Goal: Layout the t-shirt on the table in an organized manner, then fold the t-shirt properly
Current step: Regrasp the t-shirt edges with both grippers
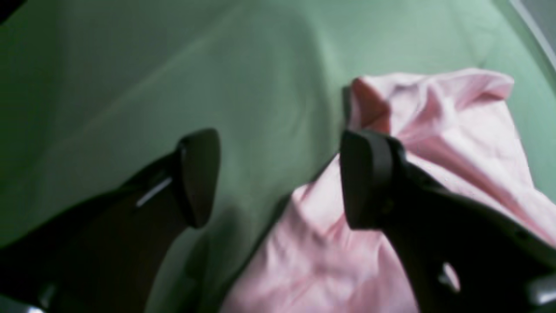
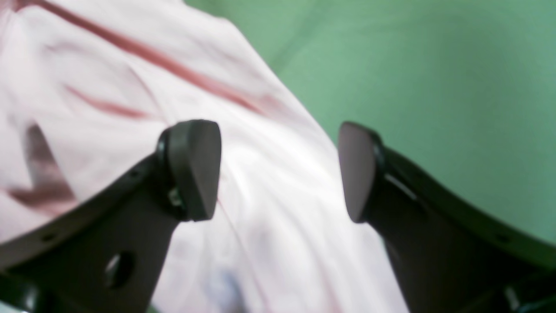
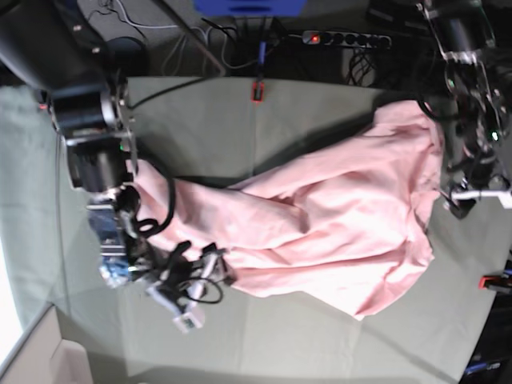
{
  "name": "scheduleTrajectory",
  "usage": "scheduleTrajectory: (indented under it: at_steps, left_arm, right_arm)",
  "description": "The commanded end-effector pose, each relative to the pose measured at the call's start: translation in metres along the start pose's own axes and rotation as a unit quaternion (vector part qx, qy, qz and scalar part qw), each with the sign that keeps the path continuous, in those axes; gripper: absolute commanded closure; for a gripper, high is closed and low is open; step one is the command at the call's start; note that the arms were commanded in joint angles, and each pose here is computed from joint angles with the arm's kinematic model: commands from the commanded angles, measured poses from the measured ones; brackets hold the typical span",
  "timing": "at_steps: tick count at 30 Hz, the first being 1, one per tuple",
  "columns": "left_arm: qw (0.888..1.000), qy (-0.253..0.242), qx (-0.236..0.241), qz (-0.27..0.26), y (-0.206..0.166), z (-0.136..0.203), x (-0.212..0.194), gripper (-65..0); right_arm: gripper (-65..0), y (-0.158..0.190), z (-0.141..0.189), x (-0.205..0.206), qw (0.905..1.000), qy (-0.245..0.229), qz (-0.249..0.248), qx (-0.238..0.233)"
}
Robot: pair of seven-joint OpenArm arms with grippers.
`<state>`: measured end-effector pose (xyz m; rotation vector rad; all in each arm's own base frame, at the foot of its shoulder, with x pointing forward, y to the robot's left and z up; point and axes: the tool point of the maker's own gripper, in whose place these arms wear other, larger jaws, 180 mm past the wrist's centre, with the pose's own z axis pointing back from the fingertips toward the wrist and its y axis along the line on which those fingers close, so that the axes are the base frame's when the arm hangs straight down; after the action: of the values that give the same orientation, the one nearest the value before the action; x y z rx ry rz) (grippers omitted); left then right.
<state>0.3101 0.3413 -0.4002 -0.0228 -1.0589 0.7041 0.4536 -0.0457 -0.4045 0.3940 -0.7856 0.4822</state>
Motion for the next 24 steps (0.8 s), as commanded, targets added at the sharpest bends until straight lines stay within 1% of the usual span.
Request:
scheduleTrajectory:
  at_steps: [1, 4, 5, 8, 10, 11, 13, 16, 18, 19, 20, 21, 23, 24]
  left_arm:
    - [1.0, -0.024, -0.008, -0.01, -0.001, 0.005, 0.017, -42.2]
    - [1.0, -0.01, -0.006, -0.011, 0.005, 0.022, -0.003, -42.2]
    - [1.0, -0.005, -0.006, -0.011, 0.006, 0.026, -0.011, -42.2]
    - [1.0, 0.017, -0.005, -0.008, 0.008, 0.038, -0.035, -42.2]
    - [1.0, 0.027, -0.006, 0.003, 0.004, 0.047, -0.051, -42.2]
    - [0.999, 0.034, -0.004, 0.008, 0.004, 0.05, -0.058, -42.2]
    - [0.999, 0.042, -0.001, 0.016, 0.004, 0.052, -0.069, -42.2]
    - [0.998, 0.065, 0.001, 0.025, 0.001, 0.049, -0.09, -42.1]
    - [0.996, 0.086, -0.002, 0.023, -0.002, 0.045, -0.105, -41.9]
    - [0.995, 0.093, -0.005, 0.02, -0.004, 0.042, -0.109, -40.9]
    - [0.995, 0.097, -0.007, 0.019, -0.007, 0.04, -0.112, -37.7]
    - [0.995, 0.098, -0.008, 0.02, -0.009, 0.038, -0.112, -32.9]
    - [0.995, 0.093, -0.013, 0.022, -0.014, 0.034, -0.108, -21.3]
    - [0.996, 0.089, -0.015, 0.024, -0.016, 0.031, -0.104, -14.3]
  right_arm:
    - [-42.7, -0.009, 0.002, 0.026, 0.9993, -0.036, 0.0, -0.004]
    - [-42.6, -0.013, -0.005, 0.016, 0.9984, -0.048, -0.029, -0.002]
    - [-42.6, -0.017, -0.006, 0.012, 0.9979, -0.052, -0.039, -0.009]
    - [-42.6, -0.036, -0.008, 0.001, 0.9943, -0.062, -0.066, -0.057]
    - [-42.6, -0.058, 0.0, -0.007, 0.9911, -0.064, -0.075, -0.09]
    - [-42.6, -0.063, 0.003, -0.01, 0.9904, -0.063, -0.075, -0.097]
    - [-42.6, -0.065, 0.004, -0.02, 0.9898, -0.058, -0.078, -0.104]
    - [-42.6, -0.079, 0.013, -0.03, 0.9891, -0.05, -0.075, -0.117]
    - [-42.6, -0.077, 0.012, -0.039, 0.9893, -0.041, -0.078, -0.116]
    - [-42.5, -0.075, 0.012, -0.047, 0.9895, -0.035, -0.08, -0.115]
    - [-42.3, -0.072, 0.011, -0.054, 0.9897, -0.032, -0.082, -0.113]
    - [-42.3, -0.071, 0.011, -0.059, 0.9898, -0.028, -0.083, -0.112]
    - [-42.2, -0.067, 0.01, -0.069, 0.99, -0.021, -0.087, -0.109]
    - [-42.0, -0.065, 0.01, -0.076, 0.99, -0.016, -0.089, -0.109]
